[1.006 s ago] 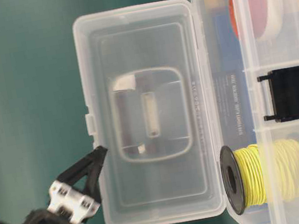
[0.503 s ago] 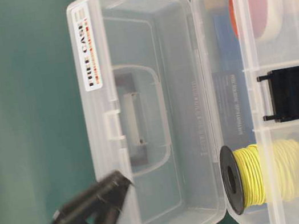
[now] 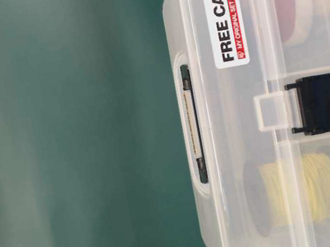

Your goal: Close the tool box with the left arm.

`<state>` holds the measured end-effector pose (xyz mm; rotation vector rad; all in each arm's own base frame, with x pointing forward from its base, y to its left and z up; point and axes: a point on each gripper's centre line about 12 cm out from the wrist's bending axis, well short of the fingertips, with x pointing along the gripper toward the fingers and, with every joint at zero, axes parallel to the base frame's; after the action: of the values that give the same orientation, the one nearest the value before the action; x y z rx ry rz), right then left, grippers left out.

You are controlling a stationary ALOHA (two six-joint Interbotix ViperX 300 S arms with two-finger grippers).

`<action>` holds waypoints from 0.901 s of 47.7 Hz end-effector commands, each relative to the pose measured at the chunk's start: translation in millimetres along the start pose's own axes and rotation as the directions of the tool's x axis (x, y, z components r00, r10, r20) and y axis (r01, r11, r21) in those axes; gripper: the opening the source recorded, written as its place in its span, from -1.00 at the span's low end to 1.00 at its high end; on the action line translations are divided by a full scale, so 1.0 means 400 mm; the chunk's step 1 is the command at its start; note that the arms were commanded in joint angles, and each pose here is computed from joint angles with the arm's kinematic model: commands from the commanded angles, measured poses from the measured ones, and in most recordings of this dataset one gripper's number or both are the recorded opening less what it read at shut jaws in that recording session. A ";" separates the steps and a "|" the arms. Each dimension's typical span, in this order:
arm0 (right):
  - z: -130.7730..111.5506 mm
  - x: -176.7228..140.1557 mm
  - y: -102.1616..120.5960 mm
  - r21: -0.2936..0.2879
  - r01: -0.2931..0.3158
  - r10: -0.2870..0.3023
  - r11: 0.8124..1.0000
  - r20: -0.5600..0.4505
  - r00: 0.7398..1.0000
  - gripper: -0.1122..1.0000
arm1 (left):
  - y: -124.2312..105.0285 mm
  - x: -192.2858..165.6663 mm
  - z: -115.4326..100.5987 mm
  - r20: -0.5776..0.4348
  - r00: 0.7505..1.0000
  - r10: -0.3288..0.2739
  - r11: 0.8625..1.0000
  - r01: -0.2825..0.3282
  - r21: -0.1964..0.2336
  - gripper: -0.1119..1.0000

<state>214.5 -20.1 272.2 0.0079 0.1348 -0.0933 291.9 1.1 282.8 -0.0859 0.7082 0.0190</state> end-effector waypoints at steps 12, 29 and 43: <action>0.007 0.004 -0.001 0.002 0.002 -0.002 1.000 0.006 1.000 -0.80 | -0.021 -0.129 -0.024 0.295 0.954 -0.048 0.998 0.038 0.040 0.83; 0.006 0.003 -0.001 0.003 0.002 -0.002 1.000 0.005 1.000 -0.80 | -0.002 -0.163 -0.193 0.432 0.900 -0.056 0.998 0.043 0.041 0.83; 0.002 0.003 -0.001 0.003 0.002 -0.002 1.000 -0.003 1.000 -0.80 | 0.012 -0.166 -0.316 0.523 0.850 -0.060 0.998 0.050 0.034 0.83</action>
<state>214.5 -20.1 270.5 0.0083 0.1440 -0.0933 161.8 -3.8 230.8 -0.0760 0.1833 -0.0163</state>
